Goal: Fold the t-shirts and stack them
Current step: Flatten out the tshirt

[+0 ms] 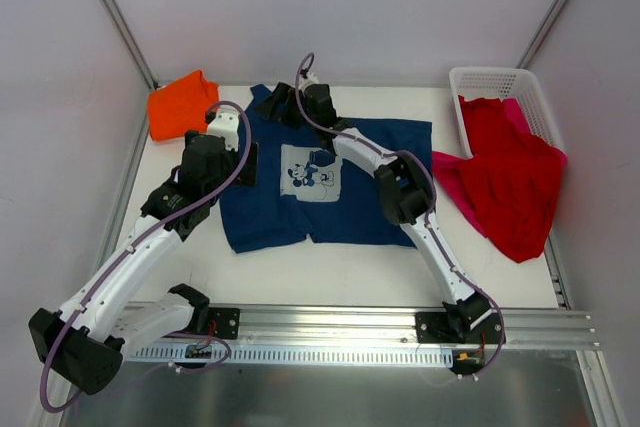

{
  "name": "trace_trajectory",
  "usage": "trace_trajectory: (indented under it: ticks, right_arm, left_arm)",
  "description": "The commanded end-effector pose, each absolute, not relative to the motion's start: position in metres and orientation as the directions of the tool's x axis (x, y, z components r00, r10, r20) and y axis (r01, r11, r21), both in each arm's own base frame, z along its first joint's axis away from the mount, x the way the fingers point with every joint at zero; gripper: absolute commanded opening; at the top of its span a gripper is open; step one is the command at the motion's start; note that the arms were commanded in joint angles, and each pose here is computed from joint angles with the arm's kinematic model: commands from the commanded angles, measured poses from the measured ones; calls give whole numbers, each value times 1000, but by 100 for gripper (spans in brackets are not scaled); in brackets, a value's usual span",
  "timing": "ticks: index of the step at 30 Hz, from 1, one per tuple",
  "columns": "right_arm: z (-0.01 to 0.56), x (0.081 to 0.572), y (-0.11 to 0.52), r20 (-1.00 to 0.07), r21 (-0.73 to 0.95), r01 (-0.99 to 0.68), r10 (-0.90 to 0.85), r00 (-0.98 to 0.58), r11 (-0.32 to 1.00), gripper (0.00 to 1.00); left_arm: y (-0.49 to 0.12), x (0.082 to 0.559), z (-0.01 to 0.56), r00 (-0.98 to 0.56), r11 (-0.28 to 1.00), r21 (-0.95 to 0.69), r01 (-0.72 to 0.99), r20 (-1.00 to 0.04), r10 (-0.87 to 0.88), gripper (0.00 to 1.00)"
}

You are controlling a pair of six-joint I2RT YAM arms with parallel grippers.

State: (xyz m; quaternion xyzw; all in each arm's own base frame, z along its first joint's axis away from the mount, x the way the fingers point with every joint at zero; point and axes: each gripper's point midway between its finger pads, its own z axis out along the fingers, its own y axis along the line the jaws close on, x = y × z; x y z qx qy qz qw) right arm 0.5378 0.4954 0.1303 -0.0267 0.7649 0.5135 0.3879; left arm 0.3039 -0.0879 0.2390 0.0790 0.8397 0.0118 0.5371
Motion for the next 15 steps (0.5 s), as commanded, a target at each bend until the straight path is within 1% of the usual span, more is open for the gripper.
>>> trace_trajectory:
  ticks: [1,8,15]
  right_arm:
    - [146,558,492,-618,784,-430,490,-615,448,99]
    - [107,567,483,-589,799,-336,538,-603,498,100]
    - [86,573,472,-584,796,-276,564,-584,539,99]
  left_arm:
    - [-81,309,245,-387,988,134,83,-909,156,99]
    - [-81,309,242,-394,987,137,86,-905,160,99]
    - [-82,310,240,-402,986,139,88,-901,163,99]
